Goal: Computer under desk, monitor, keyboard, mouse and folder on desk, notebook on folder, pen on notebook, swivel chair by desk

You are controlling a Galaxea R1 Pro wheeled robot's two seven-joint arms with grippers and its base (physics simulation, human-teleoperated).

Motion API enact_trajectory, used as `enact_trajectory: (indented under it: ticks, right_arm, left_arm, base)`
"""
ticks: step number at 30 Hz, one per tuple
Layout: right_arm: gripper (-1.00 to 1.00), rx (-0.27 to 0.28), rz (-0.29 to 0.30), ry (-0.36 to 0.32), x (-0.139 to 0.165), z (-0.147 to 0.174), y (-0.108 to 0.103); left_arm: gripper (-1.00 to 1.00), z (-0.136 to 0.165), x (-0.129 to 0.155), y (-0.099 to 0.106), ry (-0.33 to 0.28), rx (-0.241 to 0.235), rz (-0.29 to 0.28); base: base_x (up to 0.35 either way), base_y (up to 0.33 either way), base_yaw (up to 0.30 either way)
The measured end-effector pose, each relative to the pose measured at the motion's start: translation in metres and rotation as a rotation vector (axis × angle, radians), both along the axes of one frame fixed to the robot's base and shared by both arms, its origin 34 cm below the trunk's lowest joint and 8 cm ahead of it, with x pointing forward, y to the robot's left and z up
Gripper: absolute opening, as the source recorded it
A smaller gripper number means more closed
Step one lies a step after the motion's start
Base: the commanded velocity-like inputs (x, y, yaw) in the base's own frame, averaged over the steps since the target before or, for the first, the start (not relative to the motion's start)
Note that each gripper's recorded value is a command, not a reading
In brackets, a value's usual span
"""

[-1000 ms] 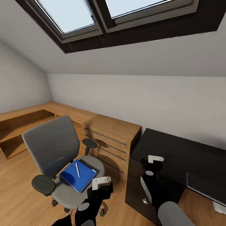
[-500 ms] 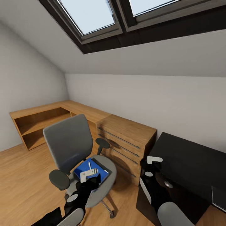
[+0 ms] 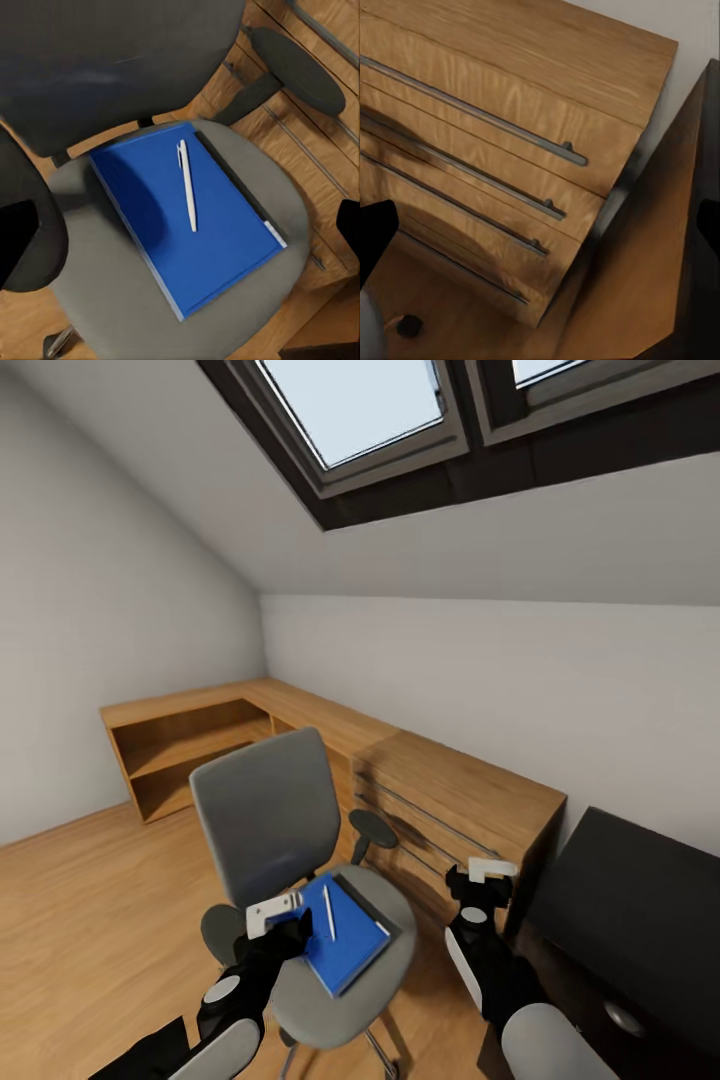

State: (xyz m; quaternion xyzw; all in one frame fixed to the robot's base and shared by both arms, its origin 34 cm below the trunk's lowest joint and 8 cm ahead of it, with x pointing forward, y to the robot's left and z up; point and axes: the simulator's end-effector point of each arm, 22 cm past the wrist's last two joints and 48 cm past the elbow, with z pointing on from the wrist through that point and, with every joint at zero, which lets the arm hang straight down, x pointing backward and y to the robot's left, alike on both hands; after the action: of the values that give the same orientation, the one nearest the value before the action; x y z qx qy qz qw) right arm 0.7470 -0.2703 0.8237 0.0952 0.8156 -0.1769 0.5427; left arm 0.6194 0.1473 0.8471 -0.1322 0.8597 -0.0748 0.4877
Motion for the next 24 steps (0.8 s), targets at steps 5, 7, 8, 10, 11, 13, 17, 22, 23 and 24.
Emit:
enact_trajectory:
  ticks: [5,7,8,10,11,13,17,22,23,24]
  right_arm:
    - [1.00,-0.003,0.006,0.011,-0.002,-0.006,0.002]
    - [1.00,-0.004,0.008,0.011,-0.002,-0.008,0.003]
    - [1.00,-0.004,0.010,0.010,-0.003,-0.008,0.004]
    - [1.00,-0.004,0.011,0.009,-0.003,-0.009,0.004]
    - [1.00,-0.004,0.011,0.009,-0.003,-0.009,0.004]
    - [1.00,-0.004,0.012,0.009,-0.003,-0.009,0.005]
    - [1.00,-0.004,0.012,0.009,-0.003,-0.010,0.004]
    - [1.00,-0.002,0.015,0.010,-0.003,-0.010,0.005]
    - [1.00,-0.002,0.017,0.013,-0.003,-0.012,0.006]
    - [1.00,-0.002,0.019,0.017,-0.004,-0.013,0.006]
  left_arm:
    - [1.00,0.000,0.000,0.001,0.001,0.000,0.001]
    - [1.00,-0.001,0.000,0.001,0.001,0.001,0.002]
    - [1.00,-0.001,0.000,0.001,0.002,0.001,0.003]
    - [1.00,-0.001,0.000,0.002,0.003,0.002,0.006]
    - [1.00,-0.002,0.000,0.003,0.004,0.001,0.009]
    - [1.00,-0.003,0.001,0.007,0.005,-0.009,0.022]
    - [1.00,0.000,0.008,0.030,-0.006,-0.027,0.077]
    - [1.00,0.000,0.012,0.047,0.006,-0.049,0.121]
    - [1.00,0.000,0.013,0.051,0.007,-0.046,0.127]
    - [1.00,-0.001,0.013,0.056,0.010,-0.044,0.133]
  base:
    - [0.002,0.001,0.277]
    - [0.000,0.000,0.278]
    - [0.000,0.000,0.278]
    - [0.000,0.000,0.278]
    - [0.000,0.000,0.278]
    - [0.000,0.000,0.278]
    - [0.000,0.000,0.278]
    - [0.000,0.000,0.278]
    - [0.000,0.000,0.278]
    - [0.000,0.000,0.278]
